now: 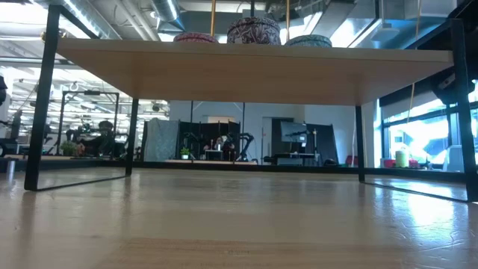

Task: Pick & Place candle stick holders
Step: Return to Home Position

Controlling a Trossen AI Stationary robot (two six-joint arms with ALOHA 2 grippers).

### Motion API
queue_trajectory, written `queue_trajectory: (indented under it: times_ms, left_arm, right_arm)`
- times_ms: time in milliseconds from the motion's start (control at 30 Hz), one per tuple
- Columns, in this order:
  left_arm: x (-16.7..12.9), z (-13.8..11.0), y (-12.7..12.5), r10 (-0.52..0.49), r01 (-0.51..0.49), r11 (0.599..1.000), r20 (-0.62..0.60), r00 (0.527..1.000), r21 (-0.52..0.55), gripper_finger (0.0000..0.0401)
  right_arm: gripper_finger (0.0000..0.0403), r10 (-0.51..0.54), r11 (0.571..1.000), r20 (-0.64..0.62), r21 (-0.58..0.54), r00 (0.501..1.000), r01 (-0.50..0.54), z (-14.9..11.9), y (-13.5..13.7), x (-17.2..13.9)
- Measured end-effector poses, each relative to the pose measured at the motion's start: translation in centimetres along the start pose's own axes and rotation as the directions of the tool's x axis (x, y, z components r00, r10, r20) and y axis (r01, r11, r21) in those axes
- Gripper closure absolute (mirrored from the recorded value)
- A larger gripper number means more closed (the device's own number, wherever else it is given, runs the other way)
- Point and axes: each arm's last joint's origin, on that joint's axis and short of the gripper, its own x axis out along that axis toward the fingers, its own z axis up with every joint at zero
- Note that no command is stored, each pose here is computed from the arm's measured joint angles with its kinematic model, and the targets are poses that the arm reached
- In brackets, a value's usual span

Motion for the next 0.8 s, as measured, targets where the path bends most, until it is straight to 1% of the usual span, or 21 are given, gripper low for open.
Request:
queue_trajectory:
  times_ms: [267, 533, 700, 800]
  left_arm:
    - [0.0, 0.0, 0.0, -0.003, 0.003, 1.000, -0.002, 1.000, -0.008, 0.0399]
    - [0.0, 0.0, 0.0, -0.005, 0.005, 1.000, -0.003, 1.000, -0.007, 0.0399]
    - [0.0, 0.0, 0.0, -0.006, 0.006, 1.000, -0.003, 1.000, -0.007, 0.0399]
    - [0.0, 0.0, 0.0, -0.006, 0.006, 1.000, -0.004, 1.000, -0.005, 0.0399]
  right_arm:
    - [0.0403, 0.000, 1.000, -0.001, -0.001, 1.000, 0.000, 0.0, 0.0, 0.0]
    - [0.0403, 0.021, 1.000, -0.025, 0.007, 0.999, -0.021, -0.1, 0.0, 0.0]
    - [0.0403, 0.076, 0.997, -0.074, 0.006, 0.994, -0.075, -0.9, 0.0, 0.3]
    - [0.0403, 0.113, 0.994, -0.066, 0.017, 0.991, -0.113, -1.5, 0.0, 0.7]
